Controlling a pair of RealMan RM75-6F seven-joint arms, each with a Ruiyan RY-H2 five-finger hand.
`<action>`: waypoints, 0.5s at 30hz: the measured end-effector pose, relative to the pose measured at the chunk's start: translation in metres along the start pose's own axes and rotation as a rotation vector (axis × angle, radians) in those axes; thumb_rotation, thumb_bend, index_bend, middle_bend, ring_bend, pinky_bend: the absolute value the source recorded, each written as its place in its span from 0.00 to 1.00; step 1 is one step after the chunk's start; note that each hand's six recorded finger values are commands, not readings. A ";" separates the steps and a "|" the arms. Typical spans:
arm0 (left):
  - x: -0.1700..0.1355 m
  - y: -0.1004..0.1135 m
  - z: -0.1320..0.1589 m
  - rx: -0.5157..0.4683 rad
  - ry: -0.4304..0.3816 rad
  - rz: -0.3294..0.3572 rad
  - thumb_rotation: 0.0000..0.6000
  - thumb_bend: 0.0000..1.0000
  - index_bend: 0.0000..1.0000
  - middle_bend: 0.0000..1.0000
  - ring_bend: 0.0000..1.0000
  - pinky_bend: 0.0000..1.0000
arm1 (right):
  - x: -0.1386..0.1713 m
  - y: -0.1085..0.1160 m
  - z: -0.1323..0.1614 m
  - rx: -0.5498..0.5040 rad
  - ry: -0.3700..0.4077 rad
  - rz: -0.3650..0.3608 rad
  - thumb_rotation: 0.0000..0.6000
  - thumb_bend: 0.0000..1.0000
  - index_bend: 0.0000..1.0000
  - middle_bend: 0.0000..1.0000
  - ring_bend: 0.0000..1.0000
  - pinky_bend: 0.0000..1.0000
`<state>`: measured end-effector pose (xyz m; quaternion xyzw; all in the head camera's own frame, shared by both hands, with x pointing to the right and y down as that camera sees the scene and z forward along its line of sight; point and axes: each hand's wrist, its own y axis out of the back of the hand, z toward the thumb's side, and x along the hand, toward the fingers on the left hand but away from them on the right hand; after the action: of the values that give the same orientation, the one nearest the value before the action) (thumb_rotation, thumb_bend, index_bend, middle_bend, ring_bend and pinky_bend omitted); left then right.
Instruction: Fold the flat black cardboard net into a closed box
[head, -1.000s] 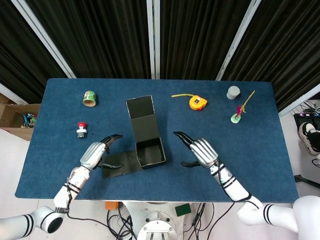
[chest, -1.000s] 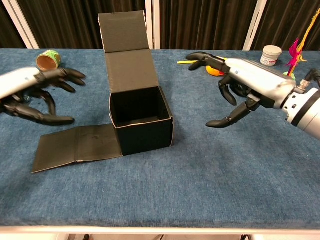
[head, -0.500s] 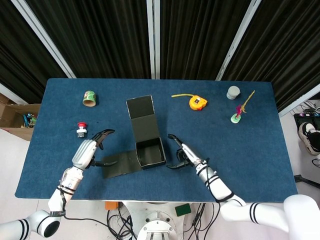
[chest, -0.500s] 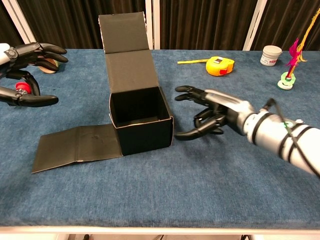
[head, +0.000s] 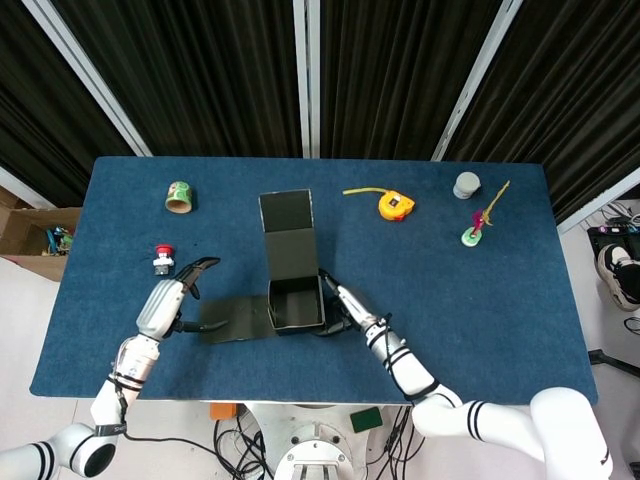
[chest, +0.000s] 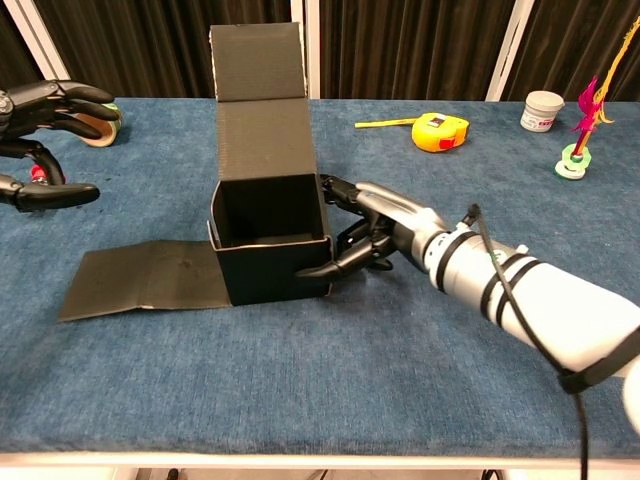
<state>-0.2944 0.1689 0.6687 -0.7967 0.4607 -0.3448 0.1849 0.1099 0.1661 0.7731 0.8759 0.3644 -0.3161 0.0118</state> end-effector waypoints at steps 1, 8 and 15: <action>-0.001 0.000 0.000 -0.001 0.001 0.001 0.68 0.05 0.14 0.14 0.18 0.52 | -0.003 -0.003 0.002 -0.007 0.007 -0.014 1.00 0.02 0.16 0.25 0.75 1.00; -0.008 0.006 0.002 0.000 -0.017 0.052 0.70 0.04 0.21 0.21 0.22 0.53 | -0.022 -0.014 0.013 -0.062 0.036 -0.127 1.00 0.24 0.41 0.43 0.81 1.00; -0.019 0.012 0.010 0.053 -0.081 0.130 1.00 0.04 0.45 0.42 0.65 0.87 | -0.028 0.001 0.025 -0.170 0.061 -0.169 1.00 0.29 0.42 0.44 0.81 1.00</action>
<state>-0.3005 0.1792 0.6472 -0.7732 0.4942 -0.3117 0.2464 0.0824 0.1415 0.7685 0.8471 0.4626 -0.2570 0.0481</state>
